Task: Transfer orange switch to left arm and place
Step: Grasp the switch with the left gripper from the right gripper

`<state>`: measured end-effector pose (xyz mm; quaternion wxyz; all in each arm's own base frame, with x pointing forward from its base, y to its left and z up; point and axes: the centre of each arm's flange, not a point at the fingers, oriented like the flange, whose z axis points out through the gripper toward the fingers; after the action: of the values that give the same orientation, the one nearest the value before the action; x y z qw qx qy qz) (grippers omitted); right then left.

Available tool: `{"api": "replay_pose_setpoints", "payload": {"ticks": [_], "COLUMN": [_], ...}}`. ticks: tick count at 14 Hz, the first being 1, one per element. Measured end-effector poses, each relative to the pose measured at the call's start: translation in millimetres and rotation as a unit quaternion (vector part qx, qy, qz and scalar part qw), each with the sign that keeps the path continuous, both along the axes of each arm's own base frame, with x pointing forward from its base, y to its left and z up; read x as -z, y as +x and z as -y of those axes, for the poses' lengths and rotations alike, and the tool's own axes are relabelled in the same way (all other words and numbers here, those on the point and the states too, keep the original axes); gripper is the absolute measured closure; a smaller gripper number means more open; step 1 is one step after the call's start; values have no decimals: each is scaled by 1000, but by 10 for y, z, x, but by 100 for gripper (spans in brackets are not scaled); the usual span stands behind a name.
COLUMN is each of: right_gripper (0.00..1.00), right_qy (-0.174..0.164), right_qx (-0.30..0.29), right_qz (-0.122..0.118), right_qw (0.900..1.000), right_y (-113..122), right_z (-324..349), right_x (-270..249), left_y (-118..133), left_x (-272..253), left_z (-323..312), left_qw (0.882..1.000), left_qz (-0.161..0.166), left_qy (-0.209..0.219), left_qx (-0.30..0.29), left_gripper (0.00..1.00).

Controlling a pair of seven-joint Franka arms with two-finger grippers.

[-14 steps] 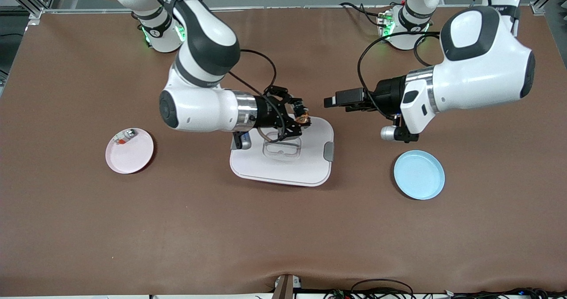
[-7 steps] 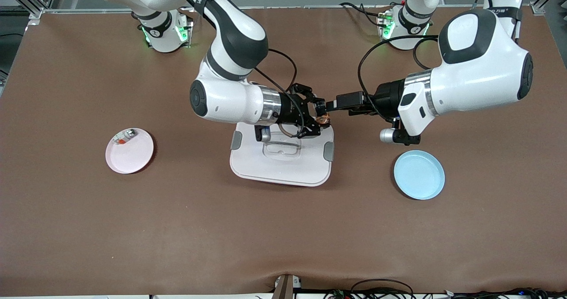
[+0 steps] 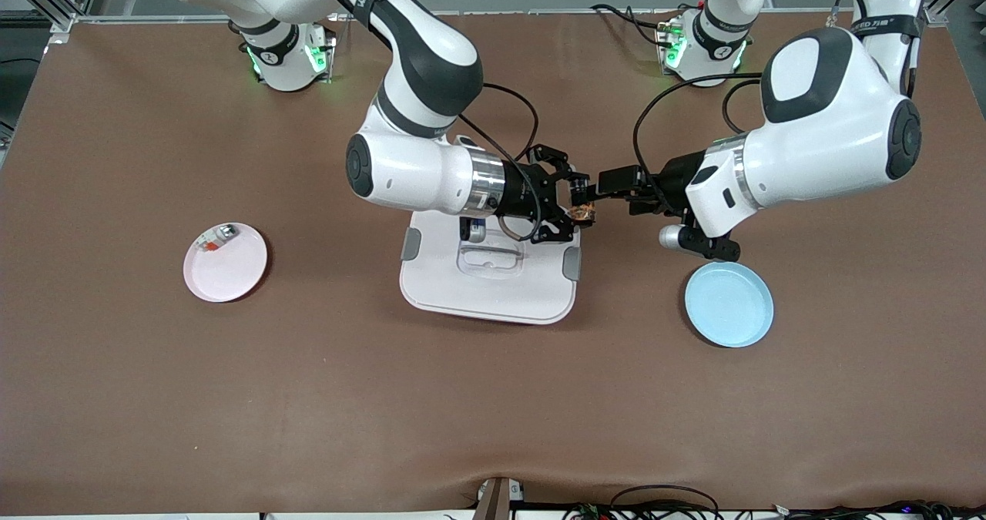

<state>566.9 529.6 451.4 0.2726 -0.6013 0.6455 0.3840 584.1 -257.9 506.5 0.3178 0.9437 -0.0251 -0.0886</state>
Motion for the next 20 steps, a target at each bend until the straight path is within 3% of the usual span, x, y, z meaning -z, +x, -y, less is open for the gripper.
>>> {"api": "replay_pose_setpoints", "payload": {"ticks": [10, 14, 16, 20], "right_gripper": [27, 27, 27, 27], "right_qy": [16, 17, 18, 20], "right_qx": [33, 40, 43, 46], "right_qz": [13, 11, 11, 11], "right_qw": [999, 999, 999, 999], "right_y": [-105, -94, -92, -84], "right_z": [-201, -228, -254, -259], "right_x": [-147, -113, -77, -93], "left_y": [32, 30, 36, 46], "left_x": [127, 117, 119, 101], "left_z": [6, 17, 19, 9], "left_qw": [1000, 1000, 1000, 1000], "left_qz": [-5, -1, 2, 5], "left_qy": [0, -2, -1, -2], "left_qx": [6, 10, 10, 10], "left_gripper": [1, 44, 61, 61]}}
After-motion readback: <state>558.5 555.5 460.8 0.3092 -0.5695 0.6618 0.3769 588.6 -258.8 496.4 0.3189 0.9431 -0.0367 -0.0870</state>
